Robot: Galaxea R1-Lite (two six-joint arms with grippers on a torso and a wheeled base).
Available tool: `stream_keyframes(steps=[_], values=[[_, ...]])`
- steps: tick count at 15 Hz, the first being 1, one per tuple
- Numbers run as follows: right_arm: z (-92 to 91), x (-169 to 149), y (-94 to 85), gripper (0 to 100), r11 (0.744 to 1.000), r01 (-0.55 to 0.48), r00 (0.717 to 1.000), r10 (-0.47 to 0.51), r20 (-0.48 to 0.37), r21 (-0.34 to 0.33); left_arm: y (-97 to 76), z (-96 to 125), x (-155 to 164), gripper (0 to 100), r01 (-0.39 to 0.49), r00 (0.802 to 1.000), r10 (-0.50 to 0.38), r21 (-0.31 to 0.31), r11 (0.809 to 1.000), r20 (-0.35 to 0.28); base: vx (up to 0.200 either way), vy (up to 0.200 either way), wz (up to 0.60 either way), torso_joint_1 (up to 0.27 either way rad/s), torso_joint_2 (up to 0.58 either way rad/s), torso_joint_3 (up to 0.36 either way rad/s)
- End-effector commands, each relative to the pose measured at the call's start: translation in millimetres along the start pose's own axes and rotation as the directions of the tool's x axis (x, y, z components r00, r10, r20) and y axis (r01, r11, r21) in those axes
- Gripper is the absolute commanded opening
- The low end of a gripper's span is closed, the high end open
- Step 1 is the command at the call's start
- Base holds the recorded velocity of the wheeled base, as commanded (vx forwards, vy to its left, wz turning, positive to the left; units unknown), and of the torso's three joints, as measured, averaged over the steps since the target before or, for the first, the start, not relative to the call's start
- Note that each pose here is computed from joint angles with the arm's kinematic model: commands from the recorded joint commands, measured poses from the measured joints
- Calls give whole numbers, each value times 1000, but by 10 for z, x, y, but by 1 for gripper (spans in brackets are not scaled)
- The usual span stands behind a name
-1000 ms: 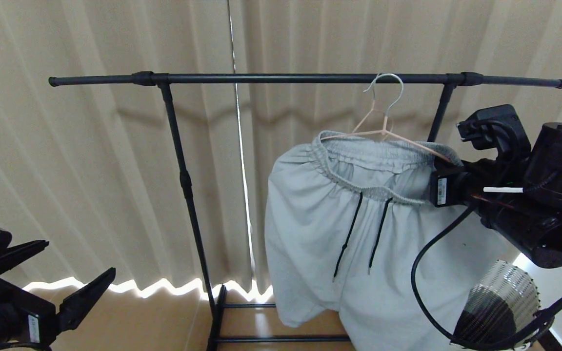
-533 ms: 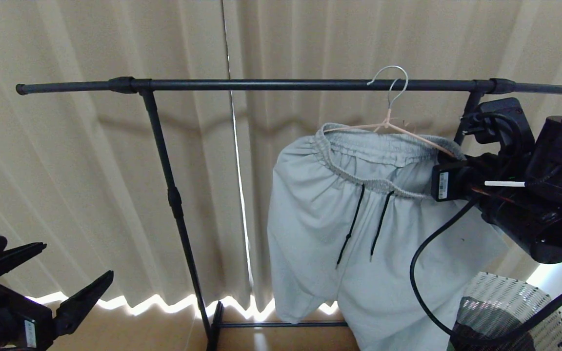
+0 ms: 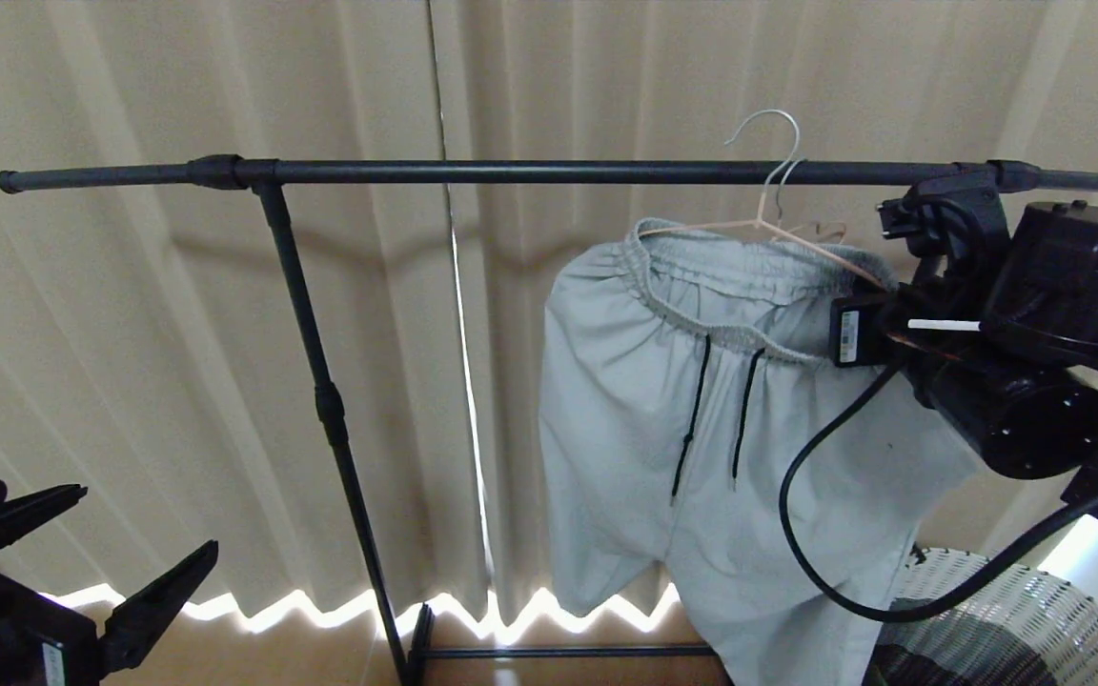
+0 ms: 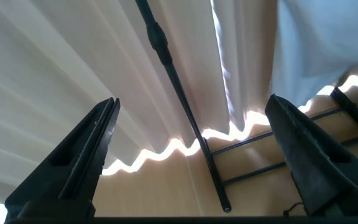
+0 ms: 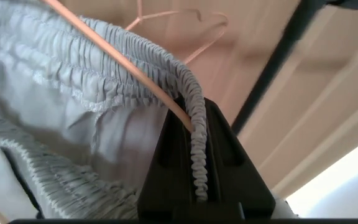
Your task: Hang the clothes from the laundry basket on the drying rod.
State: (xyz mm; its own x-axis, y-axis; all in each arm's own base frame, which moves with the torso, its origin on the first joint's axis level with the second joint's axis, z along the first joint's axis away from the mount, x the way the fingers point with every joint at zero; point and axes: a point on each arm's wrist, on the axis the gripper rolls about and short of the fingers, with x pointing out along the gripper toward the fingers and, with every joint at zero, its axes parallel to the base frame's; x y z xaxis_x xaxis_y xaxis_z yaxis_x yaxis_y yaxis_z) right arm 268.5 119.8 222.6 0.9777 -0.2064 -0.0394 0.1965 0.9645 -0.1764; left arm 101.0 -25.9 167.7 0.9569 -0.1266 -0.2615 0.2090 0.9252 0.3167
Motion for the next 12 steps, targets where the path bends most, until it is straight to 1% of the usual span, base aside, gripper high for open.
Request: stream_keyframes(steps=[1, 3, 5, 7, 10, 12], values=[[-21, 186, 151, 0, 1000, 18, 1000, -18, -10, -17, 11, 8, -55, 100, -8, 1000, 8, -4, 1000, 27, 0, 0, 0, 0, 0, 0], [-35, 265, 212, 0, 998, 39, 999, -39, -15, -45, 15, 11, -75, 100, -11, 999, 11, -3, 1000, 35, 0, 0, 0, 0, 0, 0], [-53, 371, 297, 0, 995, 83, 996, -84, -25, -58, 15, 13, -84, 100, -11, 999, 11, 3, 1000, 40, 0, 0, 0, 0, 0, 0], [-92, 449, 364, 0, 992, 91, 995, -94, -32, -90, 14, 10, -87, 100, -10, 999, 10, 3, 1000, 41, 0, 0, 0, 0, 0, 0], [-123, 555, 443, 0, 989, 109, 993, -113, -37, -95, 2, 14, -91, 100, 2, 999, -3, 13, 1000, 46, 0, 0, 0, 0, 0, 0], [-132, 575, 460, 0, 989, 111, 993, -115, -39, -96, -13, 19, -93, 100, 17, 998, -18, 17, 1000, 52, 0, 0, 0, 0, 0, 0]])
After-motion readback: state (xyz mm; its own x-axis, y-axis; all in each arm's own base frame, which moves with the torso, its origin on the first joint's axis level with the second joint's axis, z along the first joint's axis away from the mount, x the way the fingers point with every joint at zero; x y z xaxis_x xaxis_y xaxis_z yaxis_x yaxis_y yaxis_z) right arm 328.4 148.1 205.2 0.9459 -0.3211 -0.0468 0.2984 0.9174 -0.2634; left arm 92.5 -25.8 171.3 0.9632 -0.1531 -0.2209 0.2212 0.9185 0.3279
